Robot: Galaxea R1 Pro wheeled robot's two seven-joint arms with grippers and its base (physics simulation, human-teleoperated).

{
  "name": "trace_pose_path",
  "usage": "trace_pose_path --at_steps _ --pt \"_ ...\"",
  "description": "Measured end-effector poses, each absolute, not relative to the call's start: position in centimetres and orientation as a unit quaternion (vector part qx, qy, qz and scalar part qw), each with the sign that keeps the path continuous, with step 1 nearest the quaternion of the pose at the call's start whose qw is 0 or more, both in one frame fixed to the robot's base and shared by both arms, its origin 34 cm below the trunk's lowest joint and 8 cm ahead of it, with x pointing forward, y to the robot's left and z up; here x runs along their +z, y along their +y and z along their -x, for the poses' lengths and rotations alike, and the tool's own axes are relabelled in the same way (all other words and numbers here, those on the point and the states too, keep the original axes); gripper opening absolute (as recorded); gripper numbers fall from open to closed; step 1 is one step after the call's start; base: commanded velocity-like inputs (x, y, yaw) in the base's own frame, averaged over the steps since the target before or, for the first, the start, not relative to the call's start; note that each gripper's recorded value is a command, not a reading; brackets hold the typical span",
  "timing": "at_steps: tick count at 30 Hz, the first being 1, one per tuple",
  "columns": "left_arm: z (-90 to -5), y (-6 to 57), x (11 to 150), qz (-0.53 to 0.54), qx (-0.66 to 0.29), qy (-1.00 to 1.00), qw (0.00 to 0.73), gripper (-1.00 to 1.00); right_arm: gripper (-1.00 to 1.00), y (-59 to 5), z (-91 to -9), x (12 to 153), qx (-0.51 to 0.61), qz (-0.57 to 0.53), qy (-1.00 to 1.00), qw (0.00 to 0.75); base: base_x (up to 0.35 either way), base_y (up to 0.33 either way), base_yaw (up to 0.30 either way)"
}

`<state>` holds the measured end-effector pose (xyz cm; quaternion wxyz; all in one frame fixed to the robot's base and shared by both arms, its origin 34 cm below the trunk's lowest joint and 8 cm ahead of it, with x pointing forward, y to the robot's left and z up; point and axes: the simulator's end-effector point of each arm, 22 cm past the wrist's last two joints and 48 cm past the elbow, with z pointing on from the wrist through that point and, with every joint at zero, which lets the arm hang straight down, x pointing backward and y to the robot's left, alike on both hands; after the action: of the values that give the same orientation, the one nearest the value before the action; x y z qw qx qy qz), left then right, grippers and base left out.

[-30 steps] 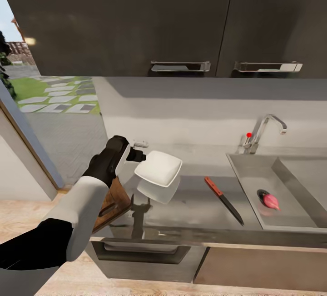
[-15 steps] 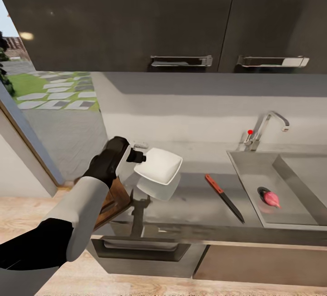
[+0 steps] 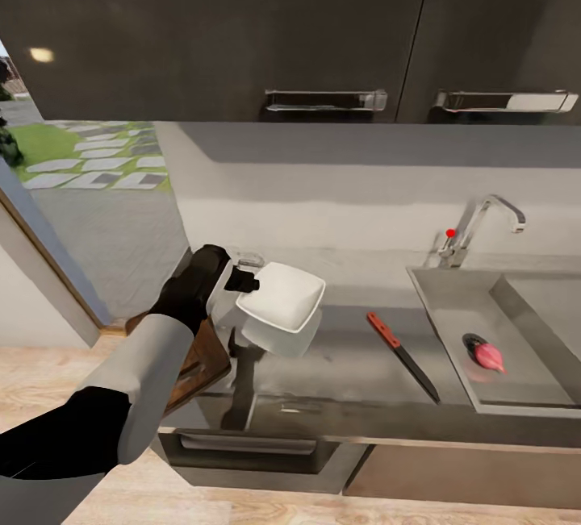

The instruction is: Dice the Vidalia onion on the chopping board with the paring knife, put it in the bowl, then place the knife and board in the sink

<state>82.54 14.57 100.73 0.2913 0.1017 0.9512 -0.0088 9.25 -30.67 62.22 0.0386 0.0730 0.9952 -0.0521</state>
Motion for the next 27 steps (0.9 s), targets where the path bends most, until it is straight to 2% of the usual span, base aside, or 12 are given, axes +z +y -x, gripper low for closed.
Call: trace_pose_path --at_steps 27 --pt "-82.2 14.7 97.0 -0.103 -0.009 0.959 0.262 1.00 1.00 -30.7 -7.6 62.3 -0.054 -0.072 0.996 0.017 0.004 0.000 0.000"
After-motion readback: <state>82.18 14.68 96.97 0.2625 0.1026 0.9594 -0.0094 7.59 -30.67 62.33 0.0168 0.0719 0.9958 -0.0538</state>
